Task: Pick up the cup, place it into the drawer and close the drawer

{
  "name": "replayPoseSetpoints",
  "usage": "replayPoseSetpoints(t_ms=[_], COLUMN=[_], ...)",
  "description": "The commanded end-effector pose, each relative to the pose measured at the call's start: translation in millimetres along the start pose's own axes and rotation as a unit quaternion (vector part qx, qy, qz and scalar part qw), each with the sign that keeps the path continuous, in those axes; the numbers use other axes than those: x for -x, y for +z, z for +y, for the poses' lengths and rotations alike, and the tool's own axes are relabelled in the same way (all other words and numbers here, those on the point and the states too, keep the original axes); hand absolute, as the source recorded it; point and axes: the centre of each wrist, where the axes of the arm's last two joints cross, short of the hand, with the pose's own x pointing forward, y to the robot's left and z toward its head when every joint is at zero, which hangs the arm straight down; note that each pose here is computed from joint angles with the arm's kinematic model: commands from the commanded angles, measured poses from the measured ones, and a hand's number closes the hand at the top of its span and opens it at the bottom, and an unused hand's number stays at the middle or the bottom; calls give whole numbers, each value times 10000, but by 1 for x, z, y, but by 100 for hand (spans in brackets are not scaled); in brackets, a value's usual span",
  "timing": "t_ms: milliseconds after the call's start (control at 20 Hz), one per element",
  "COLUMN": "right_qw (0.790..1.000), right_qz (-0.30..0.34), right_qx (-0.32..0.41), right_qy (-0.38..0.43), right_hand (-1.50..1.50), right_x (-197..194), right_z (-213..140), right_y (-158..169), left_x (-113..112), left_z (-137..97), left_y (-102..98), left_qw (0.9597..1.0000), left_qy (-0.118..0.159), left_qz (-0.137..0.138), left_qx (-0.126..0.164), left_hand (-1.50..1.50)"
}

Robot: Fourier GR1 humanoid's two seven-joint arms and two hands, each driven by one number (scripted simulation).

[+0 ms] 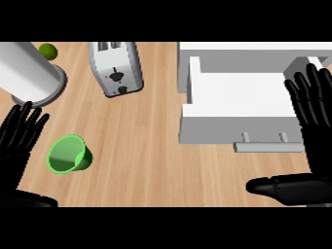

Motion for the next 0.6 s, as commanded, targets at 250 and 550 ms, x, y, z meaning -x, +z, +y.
replayPoseSetpoints(t_ms=[250,550], right_qw=[10000,9999], right_qz=[30,38], right_qx=[-54,-93], right_qy=[32,-41], right_hand=[-150,-150], right_x=[-3,-14], right_z=[1,7], right_y=[-1,2], left_x=[33,76], left_z=[23,36], left_y=[1,26], left_qw=[9992,9983], left_qy=[-141,-242], left_qz=[196,386], left_qx=[-306,-359], left_hand=[-150,-150])
